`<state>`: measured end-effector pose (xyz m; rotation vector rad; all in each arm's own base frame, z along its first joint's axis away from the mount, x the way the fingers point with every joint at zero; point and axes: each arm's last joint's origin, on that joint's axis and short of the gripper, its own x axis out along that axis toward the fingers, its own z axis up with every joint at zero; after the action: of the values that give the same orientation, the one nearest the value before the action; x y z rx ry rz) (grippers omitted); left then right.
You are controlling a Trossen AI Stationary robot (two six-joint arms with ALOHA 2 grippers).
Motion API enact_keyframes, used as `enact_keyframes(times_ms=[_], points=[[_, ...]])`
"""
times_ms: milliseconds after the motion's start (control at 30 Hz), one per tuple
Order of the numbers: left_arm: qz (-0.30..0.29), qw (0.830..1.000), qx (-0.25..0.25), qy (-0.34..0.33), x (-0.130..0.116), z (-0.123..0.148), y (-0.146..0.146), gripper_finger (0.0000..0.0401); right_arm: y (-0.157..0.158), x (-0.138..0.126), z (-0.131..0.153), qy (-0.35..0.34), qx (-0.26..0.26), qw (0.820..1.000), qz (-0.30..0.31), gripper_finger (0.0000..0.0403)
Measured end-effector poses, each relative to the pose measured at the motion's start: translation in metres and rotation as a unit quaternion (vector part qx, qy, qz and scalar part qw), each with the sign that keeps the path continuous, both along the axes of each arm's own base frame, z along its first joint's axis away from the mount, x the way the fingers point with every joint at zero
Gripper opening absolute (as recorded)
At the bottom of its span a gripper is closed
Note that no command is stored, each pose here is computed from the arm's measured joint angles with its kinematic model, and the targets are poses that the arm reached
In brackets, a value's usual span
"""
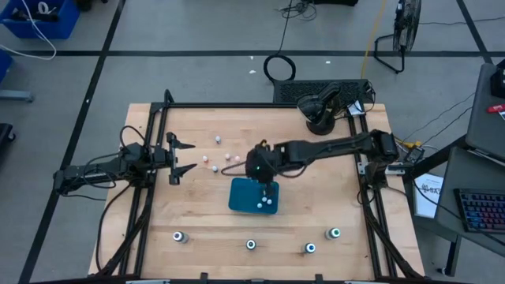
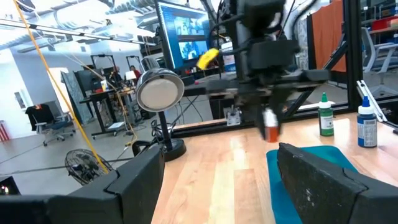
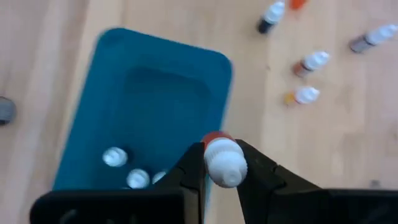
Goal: Pick & Place food coloring
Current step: Put the orange food coloring bottle into the blue bin
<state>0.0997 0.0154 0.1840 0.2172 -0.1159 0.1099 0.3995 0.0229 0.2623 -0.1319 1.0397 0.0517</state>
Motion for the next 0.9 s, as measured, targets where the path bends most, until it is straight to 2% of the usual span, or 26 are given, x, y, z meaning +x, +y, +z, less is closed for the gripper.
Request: enact_keyframes(times_ms=[167,333,900], points=[[0.0,1.0,0.0,0.0,0.0,0.0,0.0,0.0306,0.02,0.01,-0.004,0.009,0.004,1.0,0.016,0.0048],[0.0,1.0,0.0,-0.001,0.0,0.0,0.0,0.0306,0.031,0.02,-0.027,0.038,0.017,0.998,0.038,0.0048],[0.0,1.0,0.0,0.0,0.0,0.0,0.0,0.0306,0.03,0.042,-0.095,0.109,0.011,0.993,0.045,0.0048]])
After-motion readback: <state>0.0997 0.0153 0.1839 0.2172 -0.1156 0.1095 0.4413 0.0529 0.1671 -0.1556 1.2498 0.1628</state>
